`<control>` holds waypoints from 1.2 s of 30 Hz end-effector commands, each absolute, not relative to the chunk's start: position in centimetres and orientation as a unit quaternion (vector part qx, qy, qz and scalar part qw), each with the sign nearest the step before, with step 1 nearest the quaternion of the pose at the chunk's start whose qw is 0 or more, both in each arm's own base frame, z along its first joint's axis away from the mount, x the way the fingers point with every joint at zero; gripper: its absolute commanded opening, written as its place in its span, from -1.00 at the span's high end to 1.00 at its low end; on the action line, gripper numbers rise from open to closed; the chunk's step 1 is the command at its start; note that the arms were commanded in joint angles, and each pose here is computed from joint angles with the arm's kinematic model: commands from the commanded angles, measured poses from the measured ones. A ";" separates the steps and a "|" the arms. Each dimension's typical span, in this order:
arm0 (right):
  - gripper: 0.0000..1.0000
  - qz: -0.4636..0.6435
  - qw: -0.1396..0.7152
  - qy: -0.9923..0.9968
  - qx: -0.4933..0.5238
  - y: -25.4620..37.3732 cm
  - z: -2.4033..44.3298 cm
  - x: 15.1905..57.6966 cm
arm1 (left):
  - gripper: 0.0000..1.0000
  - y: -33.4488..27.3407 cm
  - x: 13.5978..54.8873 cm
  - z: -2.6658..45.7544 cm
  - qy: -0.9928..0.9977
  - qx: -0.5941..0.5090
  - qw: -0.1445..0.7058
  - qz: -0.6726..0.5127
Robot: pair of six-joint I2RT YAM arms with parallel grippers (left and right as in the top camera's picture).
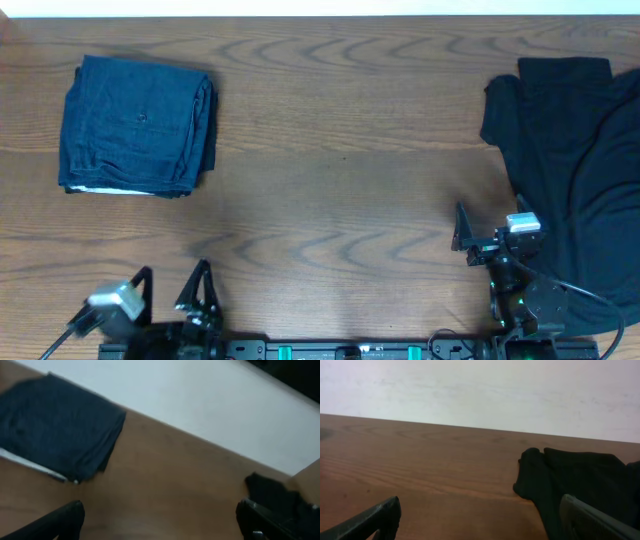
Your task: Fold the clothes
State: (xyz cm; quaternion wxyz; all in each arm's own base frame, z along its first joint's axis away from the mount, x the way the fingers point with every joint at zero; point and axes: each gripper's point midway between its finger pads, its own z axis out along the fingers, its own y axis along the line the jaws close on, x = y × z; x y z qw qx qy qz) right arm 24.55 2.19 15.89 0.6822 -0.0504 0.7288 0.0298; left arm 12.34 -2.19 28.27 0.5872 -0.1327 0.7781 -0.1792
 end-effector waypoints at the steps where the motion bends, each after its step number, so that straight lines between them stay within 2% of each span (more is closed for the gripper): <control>1: -0.98 0.022 0.683 0.728 -0.051 1.9 15.9 24.5 | -0.96 -2.2 13.3 26.2 0.782 -0.130 0.583 -0.176; 7: -0.99 0.022 0.683 0.728 -0.051 1.9 15.9 24.5 | -0.96 -2.1 16.5 23.6 0.780 -0.129 0.586 -0.176; 17: -0.98 0.022 0.683 0.728 -0.051 1.9 15.9 24.5 | -0.96 -1.5 22.3 23.5 0.696 -0.114 0.686 -0.180; 24: -0.99 0.022 0.683 0.728 -0.051 1.9 15.9 24.5 | -0.96 -0.6 24.0 21.7 0.659 -0.125 0.723 -0.166; 36: -0.98 0.022 0.683 0.728 -0.051 1.9 15.9 24.5 | -0.96 0.3 24.7 17.3 0.694 -0.149 0.691 -0.140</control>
